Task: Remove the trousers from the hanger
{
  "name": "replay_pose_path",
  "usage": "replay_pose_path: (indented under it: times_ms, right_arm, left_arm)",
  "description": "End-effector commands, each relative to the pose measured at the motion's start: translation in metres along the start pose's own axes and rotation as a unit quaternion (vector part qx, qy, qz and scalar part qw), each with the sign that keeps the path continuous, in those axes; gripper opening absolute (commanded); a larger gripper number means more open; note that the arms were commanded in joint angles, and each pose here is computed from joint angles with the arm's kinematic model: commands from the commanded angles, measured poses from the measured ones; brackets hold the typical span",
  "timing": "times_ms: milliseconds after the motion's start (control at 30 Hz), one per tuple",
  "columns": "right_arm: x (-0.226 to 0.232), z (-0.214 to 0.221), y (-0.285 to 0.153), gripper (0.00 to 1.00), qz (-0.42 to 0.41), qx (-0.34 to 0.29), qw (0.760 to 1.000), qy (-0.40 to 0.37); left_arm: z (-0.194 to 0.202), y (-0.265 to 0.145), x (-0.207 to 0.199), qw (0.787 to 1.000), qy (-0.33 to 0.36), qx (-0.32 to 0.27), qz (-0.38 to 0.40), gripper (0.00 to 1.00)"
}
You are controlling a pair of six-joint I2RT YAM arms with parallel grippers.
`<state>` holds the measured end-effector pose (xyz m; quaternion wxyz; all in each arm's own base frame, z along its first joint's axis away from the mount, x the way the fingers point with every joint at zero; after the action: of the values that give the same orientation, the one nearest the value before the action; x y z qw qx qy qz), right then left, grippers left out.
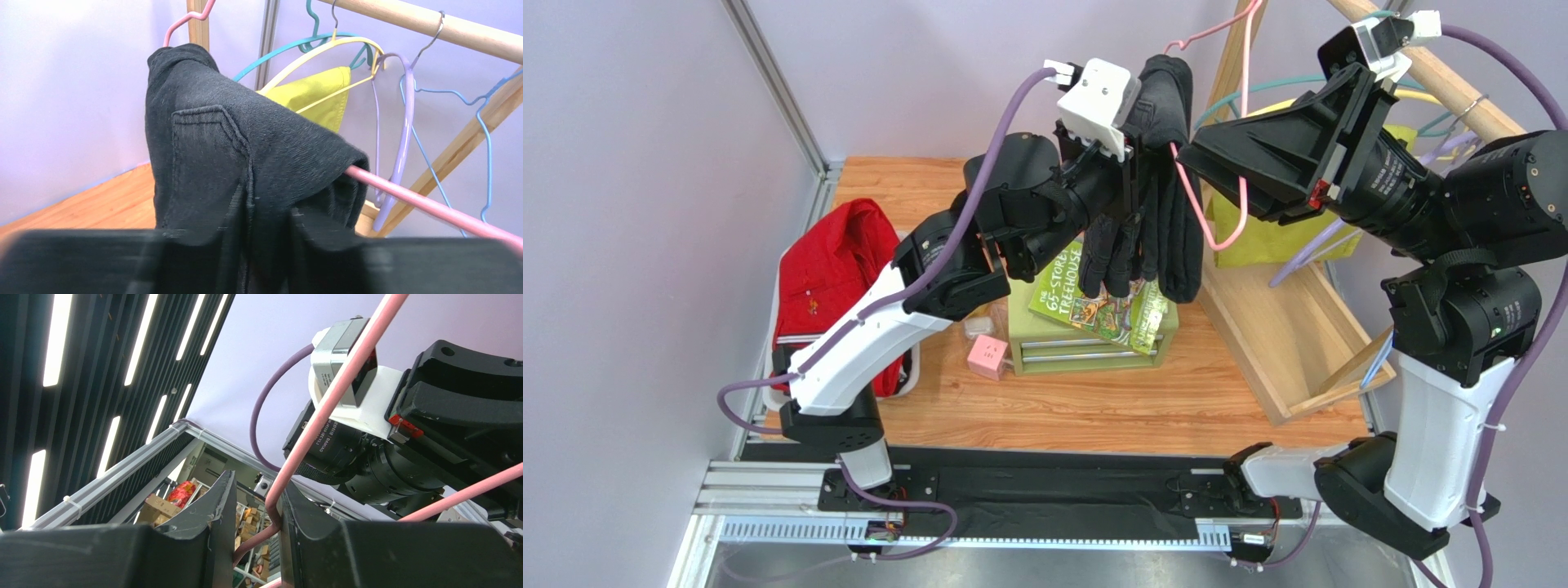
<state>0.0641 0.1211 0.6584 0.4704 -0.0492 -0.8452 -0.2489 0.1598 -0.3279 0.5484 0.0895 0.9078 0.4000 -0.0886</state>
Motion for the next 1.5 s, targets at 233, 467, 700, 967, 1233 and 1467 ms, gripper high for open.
replay_pose_path:
  times_ms: [233,467,700,967,1233,1467]
  right_arm:
    - [0.01,0.014,-0.019,0.0,-0.034,-0.006,0.995,-0.097]
    - [-0.003,0.011,-0.013,0.0,-0.018,-0.006,0.997,-0.08]
    - [-0.021,0.011,-0.009,0.0,0.003,0.002,0.998,-0.057]
    - [-0.057,0.017,-0.009,0.0,0.086,0.025,0.996,-0.026]
    - [-0.123,0.021,-0.003,0.0,0.268,0.014,0.963,0.04]
    - [-0.169,0.038,0.009,0.0,0.37,0.061,0.925,0.057]
  left_arm:
    - [-0.051,-0.023,0.008,0.983,0.135,-0.098,-0.07,0.0]
    - [-0.092,-0.052,-0.004,0.939,0.265,-0.175,-0.133,0.0]
    - [-0.123,-0.068,0.008,0.897,0.318,-0.234,-0.197,0.0]
    - [-0.139,-0.076,0.025,0.879,0.318,-0.259,-0.242,0.0]
    - [-0.154,-0.102,0.042,0.896,0.249,-0.276,-0.243,0.0]
    - [-0.175,-0.133,0.062,0.899,0.194,-0.303,-0.25,0.0]
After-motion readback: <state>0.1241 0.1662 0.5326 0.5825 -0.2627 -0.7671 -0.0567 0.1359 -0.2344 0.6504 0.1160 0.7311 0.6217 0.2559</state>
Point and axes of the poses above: each gripper's point midway between its finger pads, its own y axis out along the fingers, its own x axis along the line the jaws close on, z = x × y, the point moved 10 cm from there along -y, back along the fingers, and after that the axes turned 4 degrees about -y, right-handed, at the moved point
